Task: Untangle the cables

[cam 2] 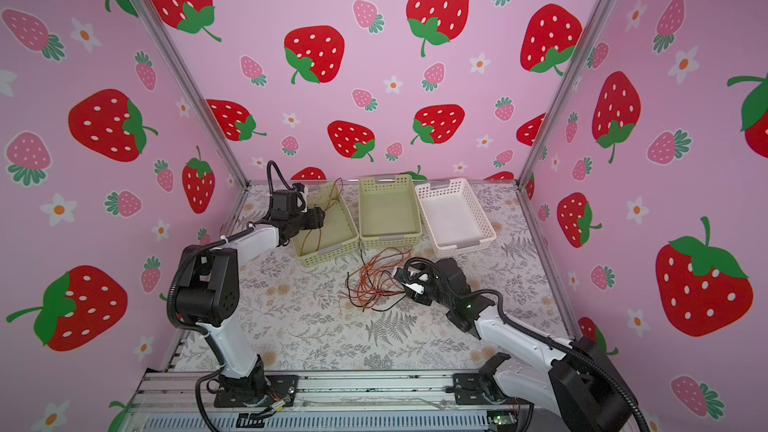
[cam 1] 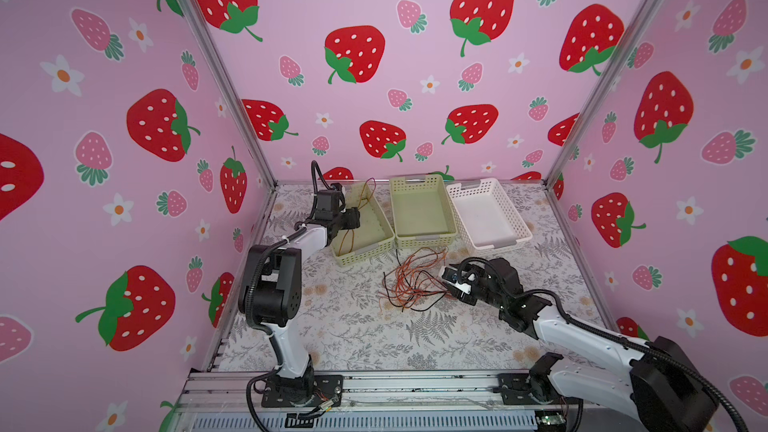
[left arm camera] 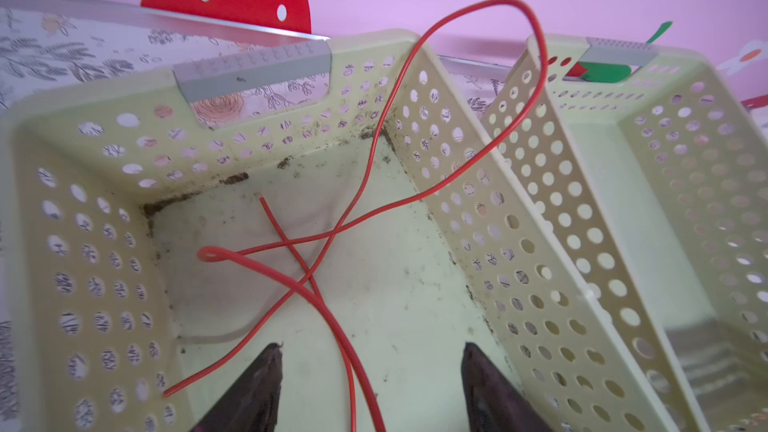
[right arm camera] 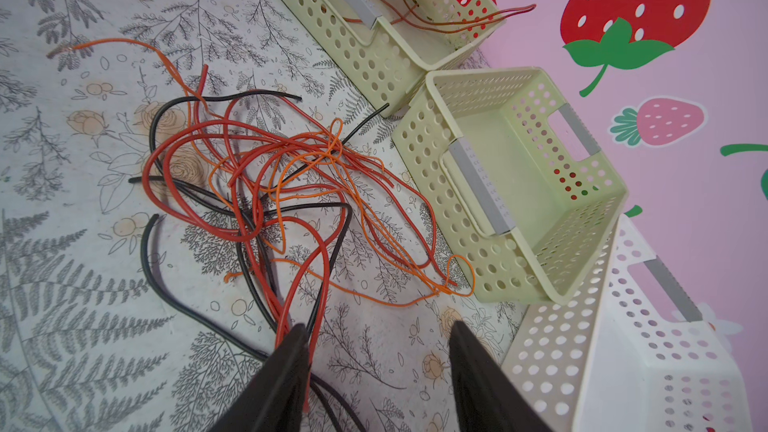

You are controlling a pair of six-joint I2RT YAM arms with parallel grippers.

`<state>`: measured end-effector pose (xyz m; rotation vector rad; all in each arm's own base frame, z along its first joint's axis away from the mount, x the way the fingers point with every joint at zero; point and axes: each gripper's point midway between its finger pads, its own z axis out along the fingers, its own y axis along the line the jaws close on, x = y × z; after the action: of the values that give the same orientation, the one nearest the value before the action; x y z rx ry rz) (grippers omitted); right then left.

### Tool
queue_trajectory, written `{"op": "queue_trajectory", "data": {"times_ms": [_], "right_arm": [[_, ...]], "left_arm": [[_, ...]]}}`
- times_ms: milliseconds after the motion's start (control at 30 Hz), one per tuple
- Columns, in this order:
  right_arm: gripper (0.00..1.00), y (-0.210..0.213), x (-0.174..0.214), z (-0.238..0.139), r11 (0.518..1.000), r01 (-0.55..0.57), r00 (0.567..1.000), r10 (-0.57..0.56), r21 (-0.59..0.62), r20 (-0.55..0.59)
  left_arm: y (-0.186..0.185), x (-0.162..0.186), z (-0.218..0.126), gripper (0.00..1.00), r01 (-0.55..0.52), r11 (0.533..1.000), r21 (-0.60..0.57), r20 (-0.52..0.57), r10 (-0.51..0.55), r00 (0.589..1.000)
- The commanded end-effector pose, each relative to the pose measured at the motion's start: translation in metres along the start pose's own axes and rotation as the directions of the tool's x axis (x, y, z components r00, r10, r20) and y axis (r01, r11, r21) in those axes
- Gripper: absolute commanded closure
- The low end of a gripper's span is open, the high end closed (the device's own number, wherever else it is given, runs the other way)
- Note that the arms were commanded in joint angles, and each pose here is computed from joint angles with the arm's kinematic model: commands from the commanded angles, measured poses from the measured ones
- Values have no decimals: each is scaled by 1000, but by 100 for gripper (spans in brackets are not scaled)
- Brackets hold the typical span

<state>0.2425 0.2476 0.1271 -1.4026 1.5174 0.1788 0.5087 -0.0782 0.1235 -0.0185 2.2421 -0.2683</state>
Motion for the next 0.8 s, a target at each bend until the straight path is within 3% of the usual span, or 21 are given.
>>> {"op": "queue_trajectory", "data": {"times_ms": [0,100,267,333,367,467,667,767], "right_arm": [[44,-7,0,2,1000,-8,1000,8,8,-22],[44,-10,0,5,1000,-11,999,12,11,-31],[43,-15,2,9,999,-34,998,34,9,-45],[43,-17,1,9,999,-41,998,42,9,-42],[43,-19,-1,8,999,-46,998,46,9,-38],[43,-20,-3,7,998,-66,997,66,-5,-35],[45,-7,-18,3,983,-118,993,120,-137,6],[46,-3,-11,9,979,-122,992,120,-161,-22]], "left_arm": [[-2,-25,-21,27,-20,999,-33,68,22,997],[-3,-34,-30,25,-55,997,-46,85,59,995],[-9,-35,-32,17,-201,976,-88,35,205,978],[-8,-41,-37,10,-213,972,-104,57,219,974],[-10,-46,-40,1,-223,969,-105,80,232,970],[-23,-62,-56,1,-303,948,-101,147,316,937],[-82,-55,-92,12,-551,832,64,212,529,822],[-125,-20,-110,20,-675,700,232,234,634,737]]}}
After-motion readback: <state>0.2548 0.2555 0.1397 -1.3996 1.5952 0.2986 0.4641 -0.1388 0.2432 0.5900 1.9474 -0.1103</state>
